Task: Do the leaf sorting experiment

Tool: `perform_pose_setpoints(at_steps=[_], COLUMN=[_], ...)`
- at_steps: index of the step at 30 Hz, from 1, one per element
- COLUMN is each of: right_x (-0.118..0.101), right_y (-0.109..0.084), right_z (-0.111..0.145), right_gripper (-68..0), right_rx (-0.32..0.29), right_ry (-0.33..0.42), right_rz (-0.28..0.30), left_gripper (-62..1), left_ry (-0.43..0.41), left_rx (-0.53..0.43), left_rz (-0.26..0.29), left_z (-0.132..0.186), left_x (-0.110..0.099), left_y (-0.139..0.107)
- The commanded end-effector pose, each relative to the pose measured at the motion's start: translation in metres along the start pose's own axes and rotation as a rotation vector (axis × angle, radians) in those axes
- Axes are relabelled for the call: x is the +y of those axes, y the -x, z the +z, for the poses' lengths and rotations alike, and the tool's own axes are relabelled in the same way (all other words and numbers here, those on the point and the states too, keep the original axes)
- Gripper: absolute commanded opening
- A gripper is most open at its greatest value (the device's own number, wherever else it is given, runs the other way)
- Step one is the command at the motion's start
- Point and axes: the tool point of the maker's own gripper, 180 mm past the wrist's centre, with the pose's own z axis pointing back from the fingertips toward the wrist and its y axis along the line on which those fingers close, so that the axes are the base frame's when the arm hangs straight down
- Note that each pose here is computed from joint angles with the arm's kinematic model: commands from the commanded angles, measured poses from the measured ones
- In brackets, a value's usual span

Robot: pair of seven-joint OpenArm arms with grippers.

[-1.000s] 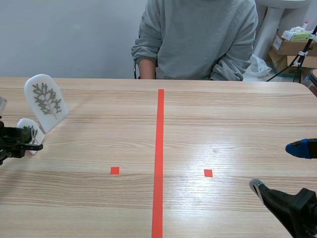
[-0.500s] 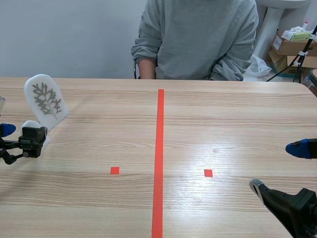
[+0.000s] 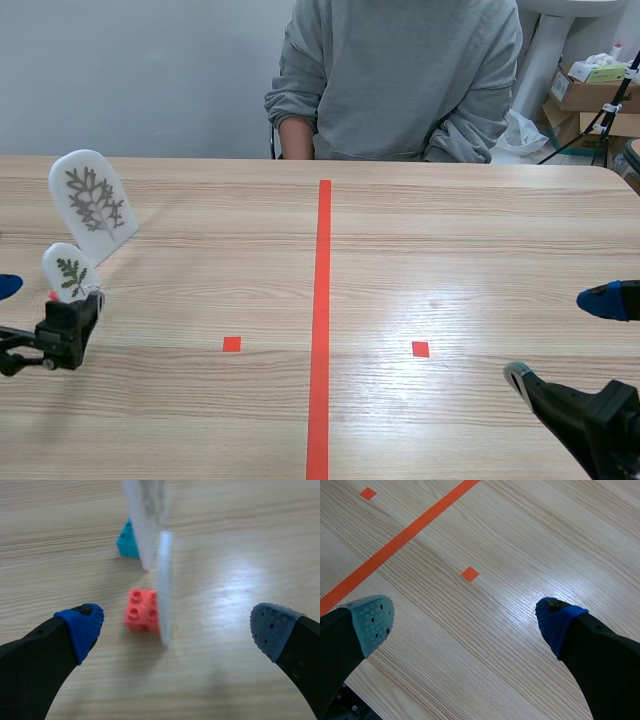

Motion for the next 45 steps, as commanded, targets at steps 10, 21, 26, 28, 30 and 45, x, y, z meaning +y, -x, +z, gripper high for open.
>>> perform_pose_setpoints(at_steps=[10, 21, 26, 28, 30, 45], right_x=[-0.005, -0.005, -0.002, -0.001, -0.001, -0.001], right_y=[-0.008, -0.013, -0.013, -0.014, -0.014, -0.014], right_z=[0.000, 0.000, 0.000, 0.000, 0.000, 0.000], right_gripper=[-9.7, -9.7, -9.7, -9.7, -9.7, -9.7], right_rx=[-0.019, -0.047, -0.047, -0.053, -0.053, -0.052], right_ry=[0.013, 0.012, -0.007, -0.014, -0.014, -0.014], right_rz=[0.016, 0.017, 0.018, 0.013, 0.012, 0.013], left_gripper=[1.4, 1.4, 1.4, 1.4, 1.4, 1.4], left_ry=[0.201, 0.350, 0.394, 0.400, 0.400, 0.401], left_rx=[-0.090, -0.099, -0.079, -0.073, -0.076, -0.085], left_rz=[-0.145, -0.109, -0.085, -0.086, -0.086, -0.089], left_z=[0.102, 0.149, 0.156, 0.156, 0.156, 0.155], left_x=[-0.081, -0.146, -0.159, -0.160, -0.160, -0.160], left_y=[-0.053, -0.090, -0.091, -0.090, -0.091, -0.093])
